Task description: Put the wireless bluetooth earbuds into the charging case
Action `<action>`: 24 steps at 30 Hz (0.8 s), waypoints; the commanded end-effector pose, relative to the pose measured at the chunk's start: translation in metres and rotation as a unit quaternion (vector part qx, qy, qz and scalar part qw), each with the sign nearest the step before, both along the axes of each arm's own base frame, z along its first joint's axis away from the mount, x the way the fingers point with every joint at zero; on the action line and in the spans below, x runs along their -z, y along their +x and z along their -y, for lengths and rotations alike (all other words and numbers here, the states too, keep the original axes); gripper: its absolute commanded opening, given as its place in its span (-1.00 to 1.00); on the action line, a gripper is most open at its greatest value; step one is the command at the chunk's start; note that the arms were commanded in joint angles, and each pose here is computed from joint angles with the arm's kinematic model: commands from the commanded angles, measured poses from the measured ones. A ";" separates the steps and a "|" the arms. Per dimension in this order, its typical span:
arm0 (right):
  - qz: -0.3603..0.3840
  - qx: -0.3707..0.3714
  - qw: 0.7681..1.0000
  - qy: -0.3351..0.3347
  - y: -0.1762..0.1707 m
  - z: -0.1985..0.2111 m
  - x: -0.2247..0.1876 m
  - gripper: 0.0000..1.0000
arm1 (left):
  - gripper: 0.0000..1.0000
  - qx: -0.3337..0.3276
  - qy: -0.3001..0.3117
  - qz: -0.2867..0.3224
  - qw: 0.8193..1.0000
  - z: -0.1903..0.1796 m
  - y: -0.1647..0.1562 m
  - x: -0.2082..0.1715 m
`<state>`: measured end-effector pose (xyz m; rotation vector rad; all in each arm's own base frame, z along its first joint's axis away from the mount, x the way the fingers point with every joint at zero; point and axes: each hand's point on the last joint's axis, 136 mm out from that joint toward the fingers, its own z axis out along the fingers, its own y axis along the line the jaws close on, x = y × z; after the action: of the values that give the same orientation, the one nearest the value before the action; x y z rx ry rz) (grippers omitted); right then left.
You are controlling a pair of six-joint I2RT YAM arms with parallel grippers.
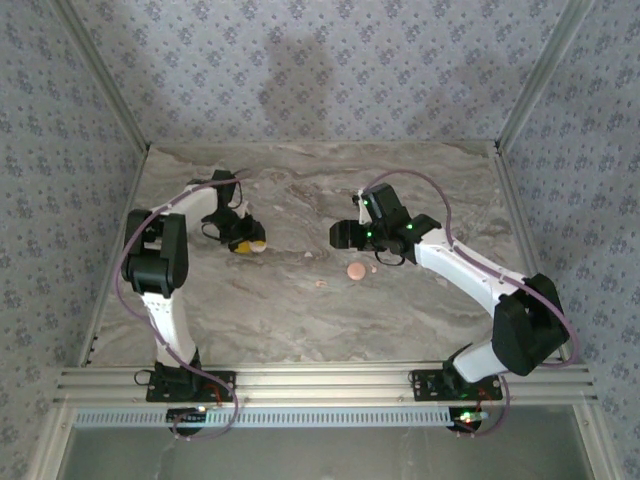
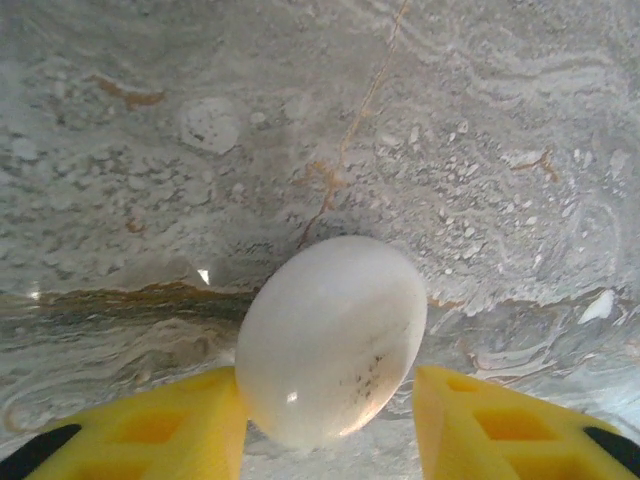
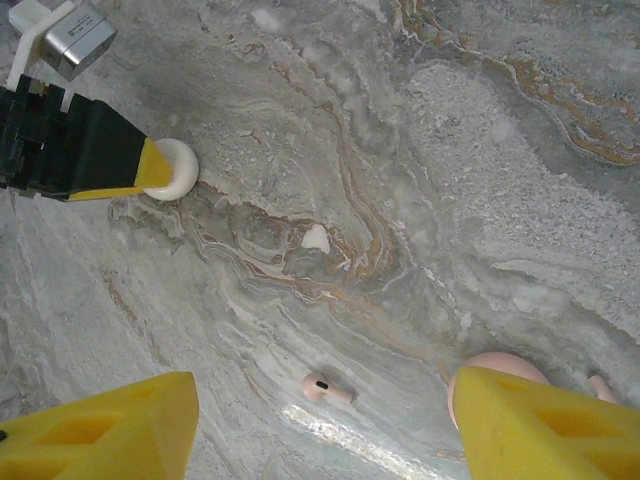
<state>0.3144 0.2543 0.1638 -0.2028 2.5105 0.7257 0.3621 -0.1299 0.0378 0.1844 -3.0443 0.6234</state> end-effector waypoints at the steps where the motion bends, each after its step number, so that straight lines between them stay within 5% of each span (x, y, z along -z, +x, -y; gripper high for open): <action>1: 0.016 -0.003 1.000 0.002 -0.001 -0.002 -0.018 0.40 | 0.01 0.002 0.017 0.006 1.000 -0.009 -0.008 -0.012; 13: -0.013 -0.006 1.000 -0.022 -0.015 0.003 -0.017 0.38 | 0.02 0.010 0.037 0.062 0.997 -0.016 -0.018 -0.055; 24: -0.125 0.026 0.979 -0.157 -0.046 0.044 0.018 0.33 | 0.00 0.050 0.055 0.179 0.981 -0.004 -0.041 -0.105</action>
<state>0.2861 0.2323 0.1617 -0.1920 2.7084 0.5322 0.3301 -0.1270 0.1473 -0.0270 -3.3821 0.5992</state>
